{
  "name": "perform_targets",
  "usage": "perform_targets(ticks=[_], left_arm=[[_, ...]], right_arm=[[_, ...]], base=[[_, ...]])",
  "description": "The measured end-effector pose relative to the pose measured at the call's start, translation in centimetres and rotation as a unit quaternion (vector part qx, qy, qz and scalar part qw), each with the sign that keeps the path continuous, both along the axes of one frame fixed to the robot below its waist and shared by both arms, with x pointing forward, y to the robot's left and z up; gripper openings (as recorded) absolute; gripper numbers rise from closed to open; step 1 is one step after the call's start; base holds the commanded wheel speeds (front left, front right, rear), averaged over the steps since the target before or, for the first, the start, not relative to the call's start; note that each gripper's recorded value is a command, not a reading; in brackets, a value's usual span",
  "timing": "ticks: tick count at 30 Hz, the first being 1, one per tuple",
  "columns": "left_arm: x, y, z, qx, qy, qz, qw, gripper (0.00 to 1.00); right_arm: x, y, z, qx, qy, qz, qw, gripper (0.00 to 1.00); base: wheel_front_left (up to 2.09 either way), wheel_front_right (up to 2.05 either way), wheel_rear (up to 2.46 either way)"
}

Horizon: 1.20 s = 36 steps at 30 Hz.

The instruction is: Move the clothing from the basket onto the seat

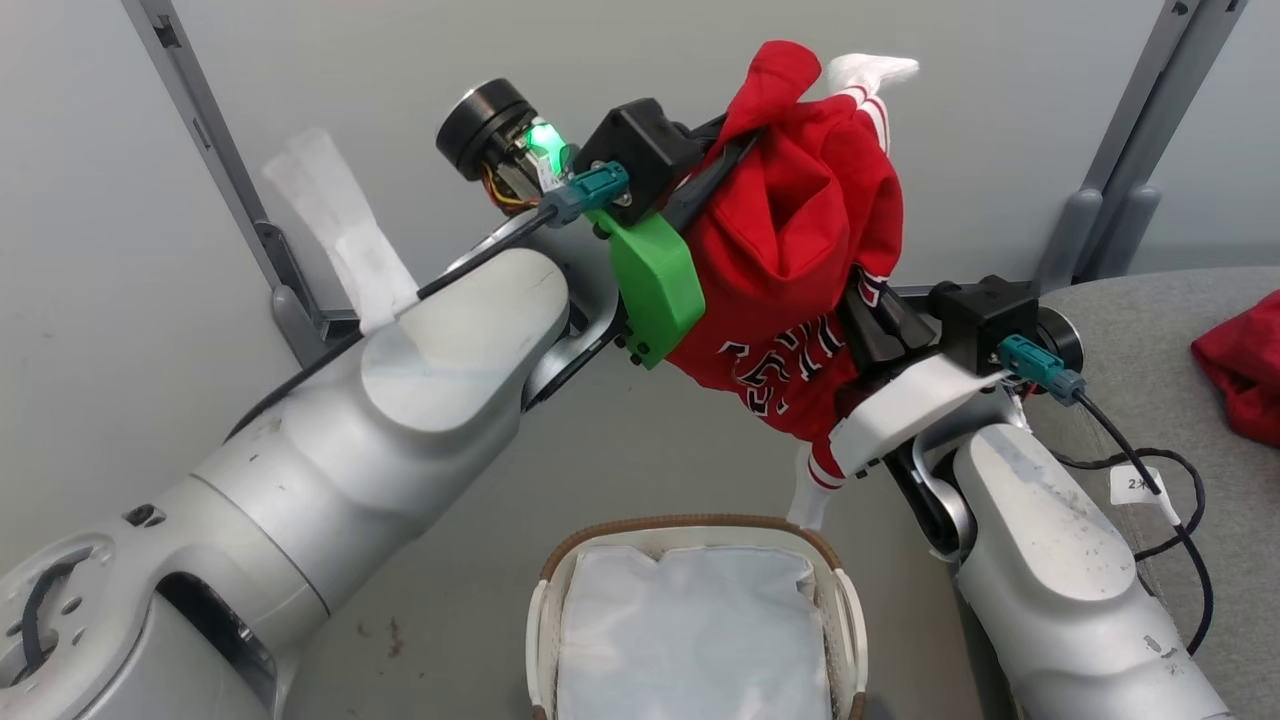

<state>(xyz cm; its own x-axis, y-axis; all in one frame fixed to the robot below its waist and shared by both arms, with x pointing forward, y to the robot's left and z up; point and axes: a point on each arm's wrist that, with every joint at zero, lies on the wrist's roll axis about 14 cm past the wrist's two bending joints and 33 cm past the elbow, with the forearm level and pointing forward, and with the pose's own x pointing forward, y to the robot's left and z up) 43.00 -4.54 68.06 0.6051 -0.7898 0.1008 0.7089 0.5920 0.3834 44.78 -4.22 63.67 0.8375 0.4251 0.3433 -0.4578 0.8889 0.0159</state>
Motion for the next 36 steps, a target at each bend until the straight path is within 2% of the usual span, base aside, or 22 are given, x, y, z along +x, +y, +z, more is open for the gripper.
perform_targets(ticks=[1,2,3,8,12,17,25,36], left_arm=[[0.0,0.1,-0.3,-0.011,0.008,0.001,1.0,0.82],[0.0,0.3,-0.7,-0.022,0.018,0.004,1.0,0.97],[0.1,0.6,-1.2,-0.031,0.028,0.008,0.999,1.0],[0.4,2.0,-4.6,-0.063,0.075,0.038,0.994,1.0],[0.0,2.7,-7.6,-0.068,0.11,0.052,0.99,1.0],[-0.9,3.3,-9.7,-0.114,0.149,0.063,0.98,1.0],[-3.4,4.3,-14.2,-0.157,0.2,0.091,0.963,1.0],[-4.9,5.3,-17.0,-0.186,0.222,0.126,0.949,1.0]], right_arm=[[0.1,-0.2,0.0,0.001,0.001,-0.003,1.0,0.0],[0.2,-0.4,-0.1,0.001,0.001,-0.006,1.0,0.0],[0.3,-0.6,-0.1,0.003,0.002,-0.01,1.0,0.0],[0.8,-1.6,-0.2,0.006,0.003,-0.024,1.0,0.0],[1.1,-2.3,-0.2,0.007,0.002,-0.036,0.999,0.0],[1.3,-3.0,-0.2,0.009,0.002,-0.047,0.999,0.0],[1.8,-4.5,-0.4,0.006,0.0,-0.071,0.997,0.0],[2.2,-6.9,-1.3,0.009,0.008,-0.106,0.994,0.0]], base=[[0.0,0.0,0.0],[0.0,0.0,0.0],[0.0,0.0,0.0],[0.0,0.0,0.0],[0.0,0.0,0.0],[0.0,0.0,0.0],[0.0,0.0,0.0],[0.0,0.0,0.0]])
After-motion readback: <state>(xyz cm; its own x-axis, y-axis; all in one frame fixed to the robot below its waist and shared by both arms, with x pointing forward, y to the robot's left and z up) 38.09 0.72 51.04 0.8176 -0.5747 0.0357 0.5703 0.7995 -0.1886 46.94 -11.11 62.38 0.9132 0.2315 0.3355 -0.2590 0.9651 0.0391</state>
